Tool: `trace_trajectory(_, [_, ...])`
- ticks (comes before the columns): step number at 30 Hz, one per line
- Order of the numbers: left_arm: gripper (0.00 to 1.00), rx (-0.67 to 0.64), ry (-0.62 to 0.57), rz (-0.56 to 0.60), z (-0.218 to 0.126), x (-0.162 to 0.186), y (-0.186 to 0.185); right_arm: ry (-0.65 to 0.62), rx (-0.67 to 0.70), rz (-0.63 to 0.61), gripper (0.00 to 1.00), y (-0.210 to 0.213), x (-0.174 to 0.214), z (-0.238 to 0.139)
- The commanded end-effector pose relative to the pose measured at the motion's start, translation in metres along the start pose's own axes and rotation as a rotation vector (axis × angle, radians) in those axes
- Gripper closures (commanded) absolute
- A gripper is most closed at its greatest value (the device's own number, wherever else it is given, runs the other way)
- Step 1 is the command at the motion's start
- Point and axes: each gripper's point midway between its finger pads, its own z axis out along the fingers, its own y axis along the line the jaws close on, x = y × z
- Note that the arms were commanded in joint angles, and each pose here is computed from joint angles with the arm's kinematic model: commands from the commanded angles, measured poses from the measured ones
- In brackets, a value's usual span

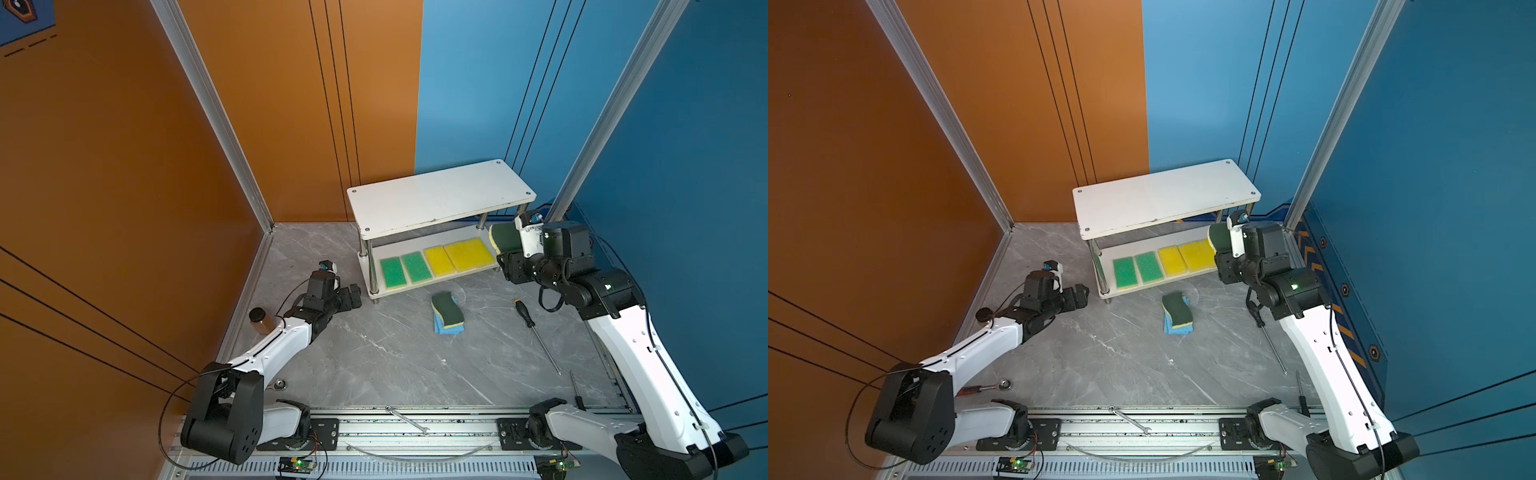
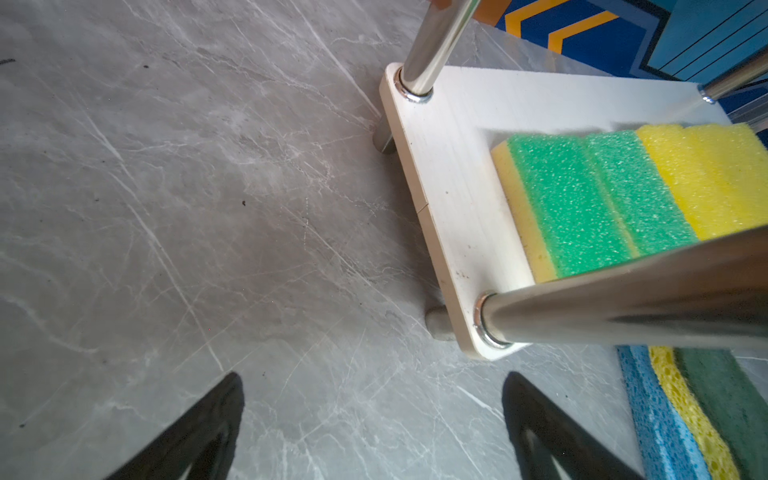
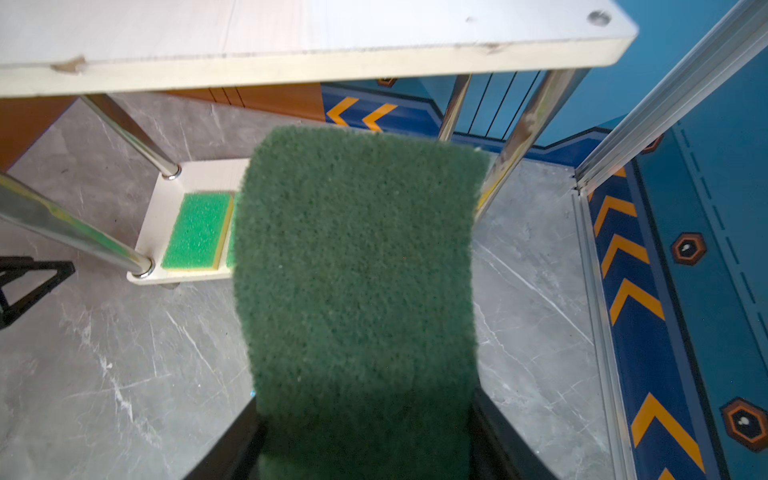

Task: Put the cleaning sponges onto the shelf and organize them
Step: 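Lift the dark green pad and carry it up onto the top shelf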

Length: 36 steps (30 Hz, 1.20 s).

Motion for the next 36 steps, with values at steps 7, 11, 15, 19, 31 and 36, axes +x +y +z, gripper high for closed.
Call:
trace_trajectory(7, [0.02, 0.018, 0.01, -0.01, -0.005, 0.013, 0.008, -0.104, 0.049, -0.01, 0.39, -0.03, -0.052, -0.001])
trace_trajectory(11, [0.02, 0.012, 0.015, -0.004, -0.004, 0.014, 0.012, -0.119, 0.086, -0.017, 0.39, -0.044, -0.071, 0.005])
trace_trajectory(15, [0.02, 0.01, 0.023, -0.01, -0.002, 0.018, 0.017, -0.154, 0.093, -0.009, 0.39, -0.053, -0.092, 0.009])
trace_trajectory(19, [0.02, 0.009, 0.03, -0.014, 0.001, 0.021, 0.021, -0.189, 0.086, -0.003, 0.39, -0.06, -0.112, 0.017])
trace_trajectory(31, [0.02, -0.004, 0.034, -0.024, 0.001, 0.022, 0.028, -0.199, 0.054, -0.049, 0.39, -0.061, -0.151, 0.067])
trace_trajectory(36, [0.02, -0.017, 0.033, -0.029, -0.002, 0.023, 0.031, -0.186, 0.035, -0.069, 0.39, -0.06, -0.156, 0.093])
